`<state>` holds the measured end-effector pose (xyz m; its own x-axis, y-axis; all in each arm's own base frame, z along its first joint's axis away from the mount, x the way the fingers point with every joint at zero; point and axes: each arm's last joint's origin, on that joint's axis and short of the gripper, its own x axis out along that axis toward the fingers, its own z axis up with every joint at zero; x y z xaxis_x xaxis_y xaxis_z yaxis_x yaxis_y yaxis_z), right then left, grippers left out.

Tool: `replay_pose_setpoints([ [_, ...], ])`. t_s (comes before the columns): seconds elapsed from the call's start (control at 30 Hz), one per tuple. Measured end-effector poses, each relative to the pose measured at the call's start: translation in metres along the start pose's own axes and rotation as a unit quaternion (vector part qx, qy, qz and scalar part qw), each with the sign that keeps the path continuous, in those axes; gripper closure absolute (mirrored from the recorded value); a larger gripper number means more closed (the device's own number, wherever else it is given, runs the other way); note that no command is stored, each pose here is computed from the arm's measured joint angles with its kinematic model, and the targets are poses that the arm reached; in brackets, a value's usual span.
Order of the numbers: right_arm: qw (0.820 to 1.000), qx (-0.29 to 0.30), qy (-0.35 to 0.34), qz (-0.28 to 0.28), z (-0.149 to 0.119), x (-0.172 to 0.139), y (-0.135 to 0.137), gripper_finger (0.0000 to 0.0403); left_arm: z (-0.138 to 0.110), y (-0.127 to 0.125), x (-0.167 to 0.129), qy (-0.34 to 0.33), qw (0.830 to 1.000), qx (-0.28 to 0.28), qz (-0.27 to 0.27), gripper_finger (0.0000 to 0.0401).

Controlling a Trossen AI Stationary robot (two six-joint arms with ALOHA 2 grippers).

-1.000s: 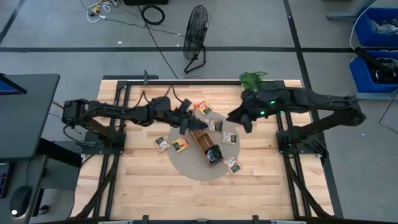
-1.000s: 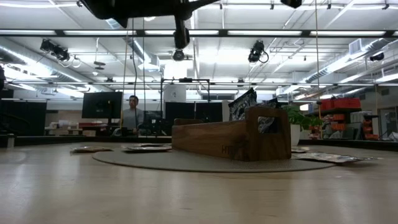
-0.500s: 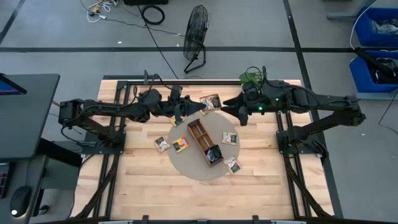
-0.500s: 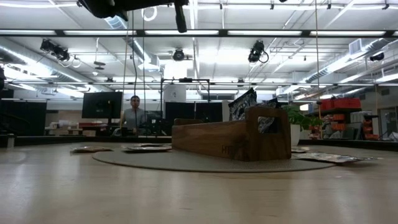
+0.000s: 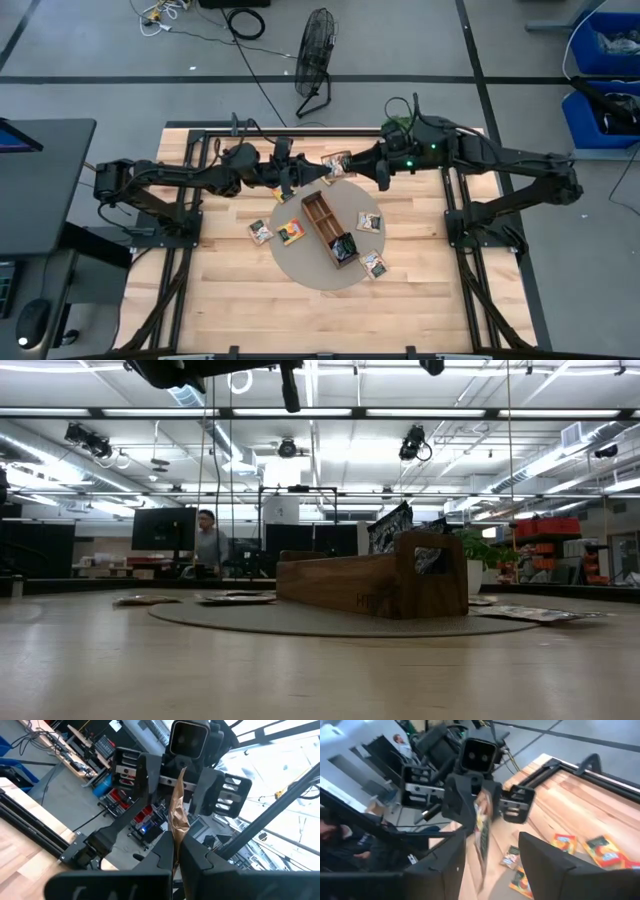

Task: Pick & Place Tea
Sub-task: Put the brown tea bag into the middle section of the wooden organizer

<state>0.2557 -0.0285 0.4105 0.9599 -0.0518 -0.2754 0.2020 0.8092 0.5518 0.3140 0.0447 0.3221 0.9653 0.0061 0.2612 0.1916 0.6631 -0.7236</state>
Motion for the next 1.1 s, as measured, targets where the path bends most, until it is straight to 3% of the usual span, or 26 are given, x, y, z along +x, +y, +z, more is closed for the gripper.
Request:
replay_pose_setpoints([
  [0.2, 1.000, 0.000, -0.003, -0.002, 0.001, 0.002, -0.002, 0.0262, 0.000, 0.001, 0.000, 0.002, 1.000, 0.002, 0.003, 0.0391],
  [0.47, 1.000, -0.015, -0.007, -0.002, 0.002, 0.002, -0.003, 0.0391, -0.001, 0.002, 0.000, 0.006, 1.000, 0.002, 0.006, 0.0378],
  [0.7, 1.000, 0.003, -0.002, -0.006, 0.003, 0.002, -0.005, 0.0399, 0.000, 0.002, 0.000, 0.010, 1.000, 0.014, 0.002, 0.0387],
  [1.0, 0.999, 0.034, 0.027, -0.007, 0.000, -0.002, -0.009, 0.0402, 0.027, -0.004, -0.015, 0.053, 0.993, 0.074, -0.070, 0.0325],
  [1.1, 0.999, 0.039, 0.035, -0.006, -0.001, -0.002, -0.009, 0.0402, 0.038, -0.005, -0.024, 0.055, 0.993, 0.086, -0.051, 0.0321],
])
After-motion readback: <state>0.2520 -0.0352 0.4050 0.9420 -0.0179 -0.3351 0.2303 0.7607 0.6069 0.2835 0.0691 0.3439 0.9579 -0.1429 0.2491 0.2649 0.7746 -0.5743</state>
